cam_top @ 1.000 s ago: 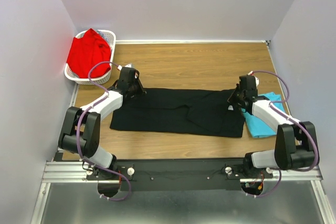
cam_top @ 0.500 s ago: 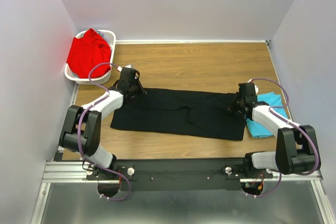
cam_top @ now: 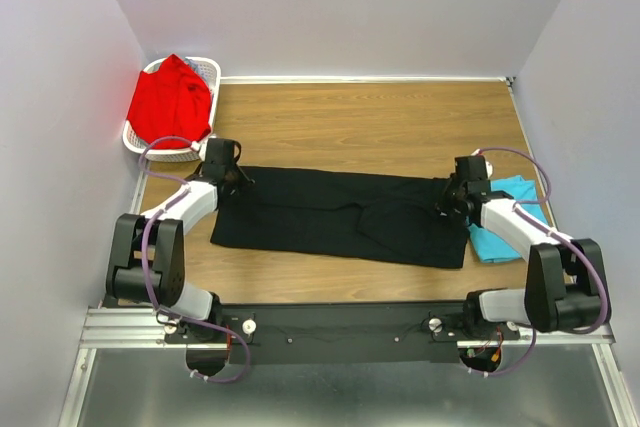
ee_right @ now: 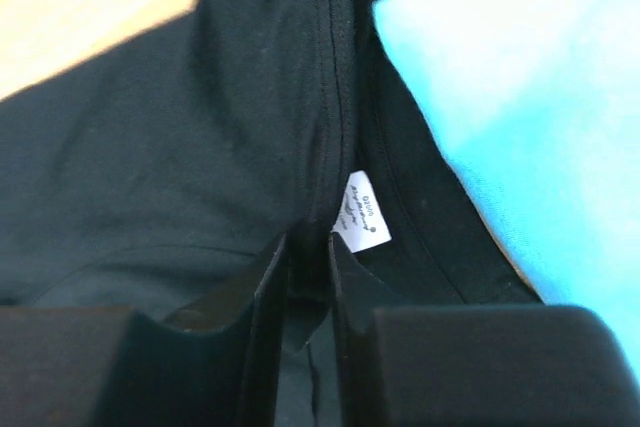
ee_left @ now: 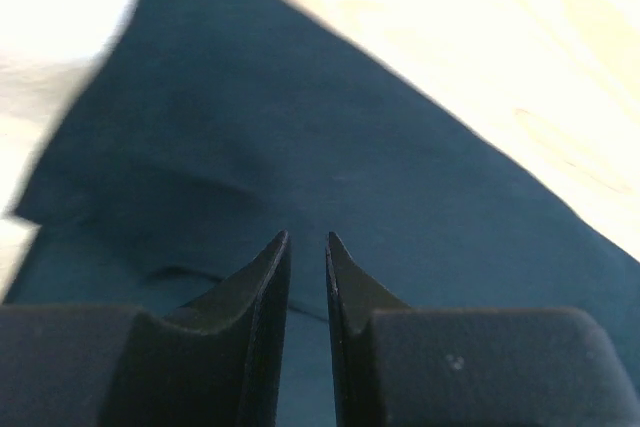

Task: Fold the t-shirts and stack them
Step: Fold the tshirt

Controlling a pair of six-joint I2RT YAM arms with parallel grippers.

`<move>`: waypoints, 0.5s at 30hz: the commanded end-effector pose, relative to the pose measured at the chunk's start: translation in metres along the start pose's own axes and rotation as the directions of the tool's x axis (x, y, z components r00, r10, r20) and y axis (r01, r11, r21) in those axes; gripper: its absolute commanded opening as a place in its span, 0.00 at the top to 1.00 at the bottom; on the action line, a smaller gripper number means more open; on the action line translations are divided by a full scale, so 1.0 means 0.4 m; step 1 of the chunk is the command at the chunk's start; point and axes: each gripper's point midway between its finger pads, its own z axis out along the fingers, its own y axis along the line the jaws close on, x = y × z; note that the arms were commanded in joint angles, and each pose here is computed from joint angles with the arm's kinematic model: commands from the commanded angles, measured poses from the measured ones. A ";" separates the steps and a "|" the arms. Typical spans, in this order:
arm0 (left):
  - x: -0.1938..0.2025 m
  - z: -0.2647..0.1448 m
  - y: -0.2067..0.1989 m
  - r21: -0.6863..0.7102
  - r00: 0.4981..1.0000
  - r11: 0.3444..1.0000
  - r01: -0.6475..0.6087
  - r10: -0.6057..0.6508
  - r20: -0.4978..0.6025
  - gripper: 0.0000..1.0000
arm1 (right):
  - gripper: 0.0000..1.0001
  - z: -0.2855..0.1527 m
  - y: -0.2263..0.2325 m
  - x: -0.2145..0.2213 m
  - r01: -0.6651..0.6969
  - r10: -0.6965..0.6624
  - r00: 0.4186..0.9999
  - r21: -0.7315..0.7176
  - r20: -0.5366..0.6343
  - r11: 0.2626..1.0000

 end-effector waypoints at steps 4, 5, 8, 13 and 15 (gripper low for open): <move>-0.013 -0.004 0.115 -0.136 0.996 0.987 0.083 -0.076 0.052 0.72 | 0.65 -0.070 0.049 -0.075 0.013 -0.009 0.998 -0.064 0.063 0.998; -0.013 0.002 0.132 -0.147 0.994 0.984 0.101 -0.095 0.049 0.72 | 0.65 -0.079 0.063 -0.078 0.017 -0.011 0.998 -0.083 0.068 0.996; 0.013 0.025 0.161 -0.156 0.993 0.980 0.122 -0.121 0.014 0.72 | 0.64 -0.088 0.087 -0.072 0.023 -0.016 0.998 -0.105 0.067 0.994; 0.053 0.048 0.196 -0.170 0.986 0.973 0.158 -0.166 -0.031 0.72 | 0.62 -0.088 0.134 -0.042 0.065 -0.059 0.997 -0.117 0.057 0.991; 0.055 0.047 0.198 -0.172 0.985 0.972 0.163 -0.170 -0.029 0.72 | 0.62 -0.090 0.141 -0.040 0.065 -0.058 0.997 -0.121 0.057 0.990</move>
